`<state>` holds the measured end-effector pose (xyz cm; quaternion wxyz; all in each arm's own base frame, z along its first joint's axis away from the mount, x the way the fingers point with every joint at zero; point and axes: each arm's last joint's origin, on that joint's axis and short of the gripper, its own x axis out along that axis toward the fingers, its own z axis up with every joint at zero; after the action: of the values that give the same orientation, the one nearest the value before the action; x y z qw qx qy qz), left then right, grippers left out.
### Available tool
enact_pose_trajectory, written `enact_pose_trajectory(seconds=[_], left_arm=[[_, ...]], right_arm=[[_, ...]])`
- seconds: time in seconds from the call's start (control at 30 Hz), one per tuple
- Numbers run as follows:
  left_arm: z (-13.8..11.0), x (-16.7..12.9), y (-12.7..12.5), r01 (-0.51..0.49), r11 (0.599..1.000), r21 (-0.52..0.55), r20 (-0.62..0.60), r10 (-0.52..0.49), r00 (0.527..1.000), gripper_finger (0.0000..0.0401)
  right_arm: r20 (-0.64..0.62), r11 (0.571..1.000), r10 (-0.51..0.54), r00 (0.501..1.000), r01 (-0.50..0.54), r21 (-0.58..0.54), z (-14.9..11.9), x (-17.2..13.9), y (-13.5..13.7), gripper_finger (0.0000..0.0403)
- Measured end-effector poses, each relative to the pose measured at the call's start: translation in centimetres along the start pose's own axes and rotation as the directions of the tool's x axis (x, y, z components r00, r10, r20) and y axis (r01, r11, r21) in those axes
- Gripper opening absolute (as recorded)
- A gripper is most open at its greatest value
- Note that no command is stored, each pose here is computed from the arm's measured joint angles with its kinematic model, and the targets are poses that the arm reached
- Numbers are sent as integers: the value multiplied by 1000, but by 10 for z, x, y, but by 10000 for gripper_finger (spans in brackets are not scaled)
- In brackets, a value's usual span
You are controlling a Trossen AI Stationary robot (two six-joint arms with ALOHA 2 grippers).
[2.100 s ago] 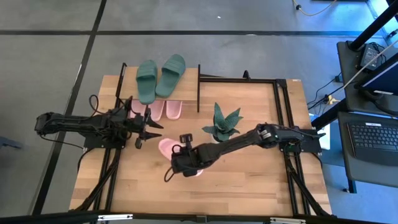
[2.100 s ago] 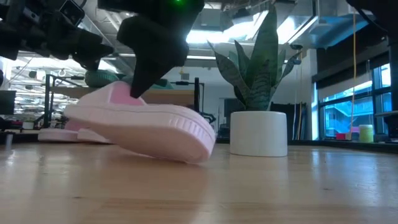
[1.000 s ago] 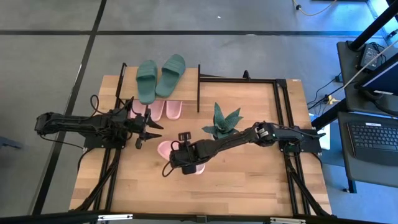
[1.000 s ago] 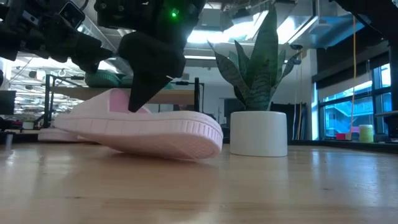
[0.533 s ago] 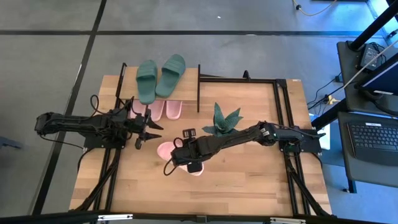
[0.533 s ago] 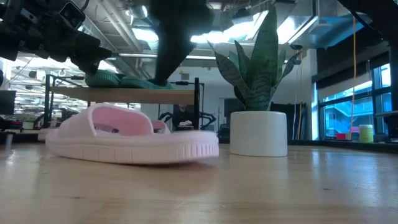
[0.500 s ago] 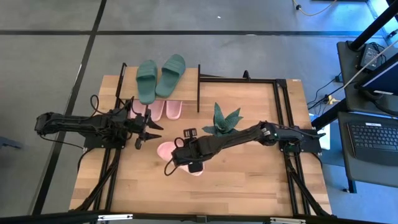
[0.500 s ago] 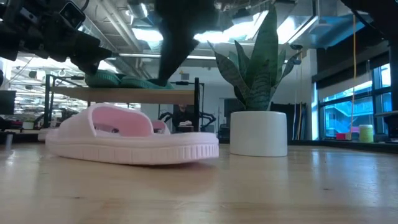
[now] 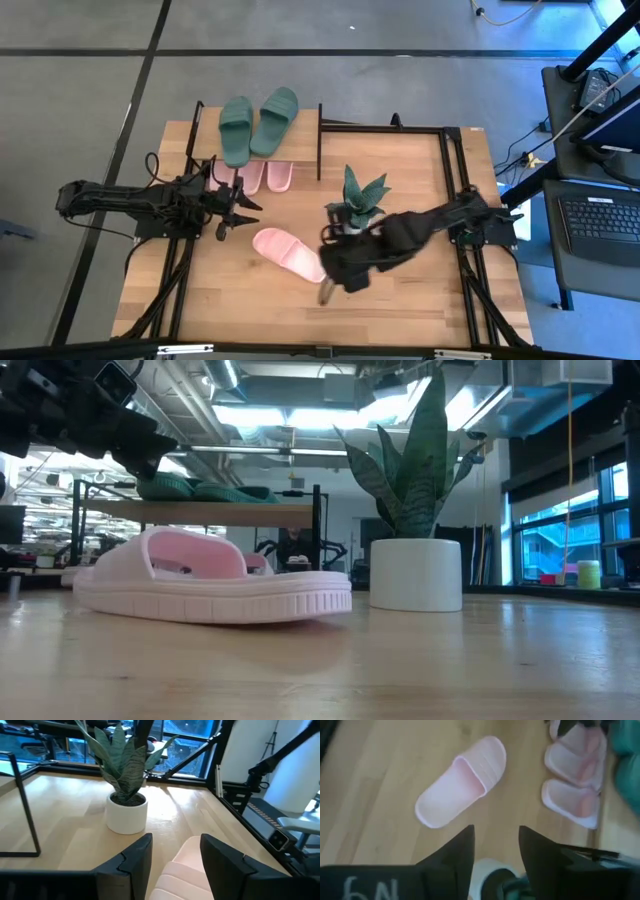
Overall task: Pick and place slides into the shelf
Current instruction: Put the pink slipper under the shelf
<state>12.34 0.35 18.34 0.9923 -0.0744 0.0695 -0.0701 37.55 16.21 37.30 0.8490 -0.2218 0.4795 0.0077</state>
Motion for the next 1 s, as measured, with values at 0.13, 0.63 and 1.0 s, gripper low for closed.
enact_pose_trajectory(seconds=[0.13, 0.63, 1.0], left_arm=[[0, 0, -1, 21, 1000, 0, -3, -21, 1000, 160], [-2, 0, -1, 28, 1000, -4, -20, -28, 999, 160], [-4, 0, -1, 38, 999, -12, -46, -39, 998, 160]], right_arm=[[-39, 1000, 9, 999, -9, 19, -20, -39, -4, 154], [229, 884, 467, 854, -456, -100, -37, -110, -30, 154], [442, 914, 376, 814, -404, -34, -102, -88, -46, 154]])
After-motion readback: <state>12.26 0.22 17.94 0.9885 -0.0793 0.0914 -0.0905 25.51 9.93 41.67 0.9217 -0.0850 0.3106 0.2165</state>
